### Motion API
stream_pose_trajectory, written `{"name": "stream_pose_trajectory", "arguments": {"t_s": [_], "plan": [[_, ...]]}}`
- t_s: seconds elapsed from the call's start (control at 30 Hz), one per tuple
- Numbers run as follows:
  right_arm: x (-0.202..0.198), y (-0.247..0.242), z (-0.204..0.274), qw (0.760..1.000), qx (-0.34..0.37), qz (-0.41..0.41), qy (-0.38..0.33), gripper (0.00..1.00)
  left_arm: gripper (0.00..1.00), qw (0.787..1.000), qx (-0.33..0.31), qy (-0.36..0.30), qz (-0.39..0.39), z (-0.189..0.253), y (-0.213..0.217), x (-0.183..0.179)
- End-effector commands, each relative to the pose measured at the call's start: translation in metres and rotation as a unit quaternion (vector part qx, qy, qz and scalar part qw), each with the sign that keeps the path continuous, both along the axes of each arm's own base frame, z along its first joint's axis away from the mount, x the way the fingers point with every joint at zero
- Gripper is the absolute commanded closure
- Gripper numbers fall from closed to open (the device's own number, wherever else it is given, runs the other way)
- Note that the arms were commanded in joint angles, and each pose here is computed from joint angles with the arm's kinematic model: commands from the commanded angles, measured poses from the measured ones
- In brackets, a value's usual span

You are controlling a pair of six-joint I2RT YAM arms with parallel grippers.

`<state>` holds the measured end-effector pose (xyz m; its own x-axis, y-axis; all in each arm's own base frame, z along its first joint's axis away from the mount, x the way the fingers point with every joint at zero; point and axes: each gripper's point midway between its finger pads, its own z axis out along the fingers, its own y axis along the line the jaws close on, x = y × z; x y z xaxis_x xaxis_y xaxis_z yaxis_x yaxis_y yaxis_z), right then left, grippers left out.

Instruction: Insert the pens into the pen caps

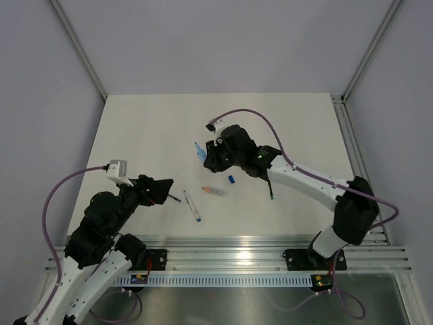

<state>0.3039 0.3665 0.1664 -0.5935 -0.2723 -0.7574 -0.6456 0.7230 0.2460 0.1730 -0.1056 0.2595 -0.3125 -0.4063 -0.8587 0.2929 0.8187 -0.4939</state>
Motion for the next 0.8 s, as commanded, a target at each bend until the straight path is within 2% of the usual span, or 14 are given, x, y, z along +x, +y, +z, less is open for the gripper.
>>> {"name": "stream_pose_trajectory", "arguments": {"t_s": [0.0, 0.03, 0.2, 0.33, 0.37, 0.53, 0.77], "plan": [[-0.043, 0.002, 0.032, 0.997, 0.082, -0.012, -0.002, 0.73, 0.11, 0.996, -0.058, 0.0, -0.063, 0.013, -0.038, 0.011], [-0.05, -0.005, 0.048, 0.995, 0.101, -0.021, -0.014, 0.73, 0.12, 0.995, -0.063, 0.005, -0.083, 0.013, -0.051, 0.017], [-0.091, -0.019, 0.035, 0.993, 0.115, -0.04, 0.001, 0.73, 0.18, 0.984, -0.108, 0.012, -0.138, 0.019, -0.084, 0.026], [-0.106, -0.023, 0.036, 0.991, 0.128, -0.046, -0.001, 0.73, 0.23, 0.974, -0.121, 0.019, -0.19, 0.021, -0.107, 0.028], [-0.107, -0.023, 0.035, 0.991, 0.127, -0.047, -0.002, 0.73, 0.24, 0.971, -0.114, 0.037, -0.205, 0.014, -0.115, 0.029], [-0.109, -0.022, 0.032, 0.991, 0.126, -0.047, -0.004, 0.73, 0.35, 0.966, -0.093, 0.088, -0.226, -0.014, -0.126, 0.029], [-0.115, -0.016, 0.039, 0.99, 0.136, -0.037, -0.007, 0.73, 0.46, 0.969, -0.088, 0.085, -0.214, -0.018, -0.127, 0.037]]}}
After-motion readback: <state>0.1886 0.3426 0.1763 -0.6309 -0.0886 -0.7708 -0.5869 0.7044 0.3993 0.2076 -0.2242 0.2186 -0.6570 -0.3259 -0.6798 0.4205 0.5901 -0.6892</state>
